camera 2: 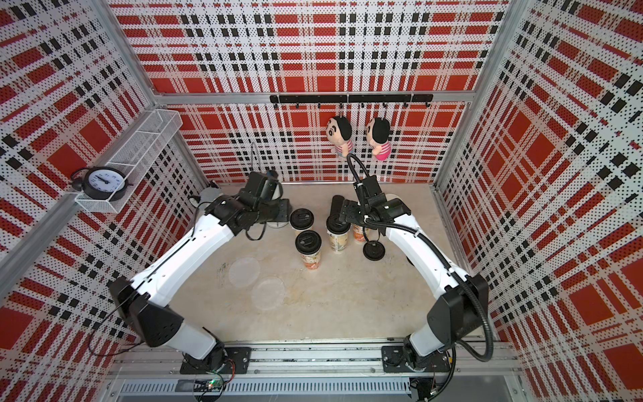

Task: Put the leak-proof paper on the milk tea cups
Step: Secure the cup lid on the cup, then pick up the leak-proof paper from the center of the board.

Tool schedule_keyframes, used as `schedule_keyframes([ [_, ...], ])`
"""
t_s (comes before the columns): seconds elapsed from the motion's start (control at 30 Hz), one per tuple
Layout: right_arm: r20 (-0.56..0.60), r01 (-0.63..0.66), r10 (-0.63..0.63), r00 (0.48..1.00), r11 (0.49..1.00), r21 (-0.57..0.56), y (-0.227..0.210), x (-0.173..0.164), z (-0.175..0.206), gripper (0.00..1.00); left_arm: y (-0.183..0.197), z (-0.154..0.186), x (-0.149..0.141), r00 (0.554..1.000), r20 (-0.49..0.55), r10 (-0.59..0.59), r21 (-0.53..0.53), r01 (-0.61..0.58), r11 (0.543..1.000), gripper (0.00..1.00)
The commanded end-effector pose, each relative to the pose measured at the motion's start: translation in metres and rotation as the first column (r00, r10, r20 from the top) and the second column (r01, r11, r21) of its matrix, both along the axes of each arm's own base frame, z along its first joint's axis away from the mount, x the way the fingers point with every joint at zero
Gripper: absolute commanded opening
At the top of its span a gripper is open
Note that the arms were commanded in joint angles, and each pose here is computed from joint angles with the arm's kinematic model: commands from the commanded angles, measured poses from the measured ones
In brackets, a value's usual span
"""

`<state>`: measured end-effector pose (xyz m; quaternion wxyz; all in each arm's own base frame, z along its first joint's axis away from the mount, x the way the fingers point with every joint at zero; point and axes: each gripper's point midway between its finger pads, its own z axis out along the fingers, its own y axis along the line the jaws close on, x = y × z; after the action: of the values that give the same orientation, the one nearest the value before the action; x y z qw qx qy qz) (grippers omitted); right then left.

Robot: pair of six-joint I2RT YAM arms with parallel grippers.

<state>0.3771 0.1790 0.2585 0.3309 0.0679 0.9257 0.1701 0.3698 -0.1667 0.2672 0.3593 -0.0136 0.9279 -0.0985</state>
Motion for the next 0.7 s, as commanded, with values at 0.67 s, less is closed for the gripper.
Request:
schedule_keyframes([
  [0.67,0.062,-0.112,0.116,0.991,0.991,-0.07,-0.025,-0.039,0.007,0.83,0.17,-0.201,-0.088,0.735,-0.38,0.562,-0.033,-0.618,0.786,0.55],
])
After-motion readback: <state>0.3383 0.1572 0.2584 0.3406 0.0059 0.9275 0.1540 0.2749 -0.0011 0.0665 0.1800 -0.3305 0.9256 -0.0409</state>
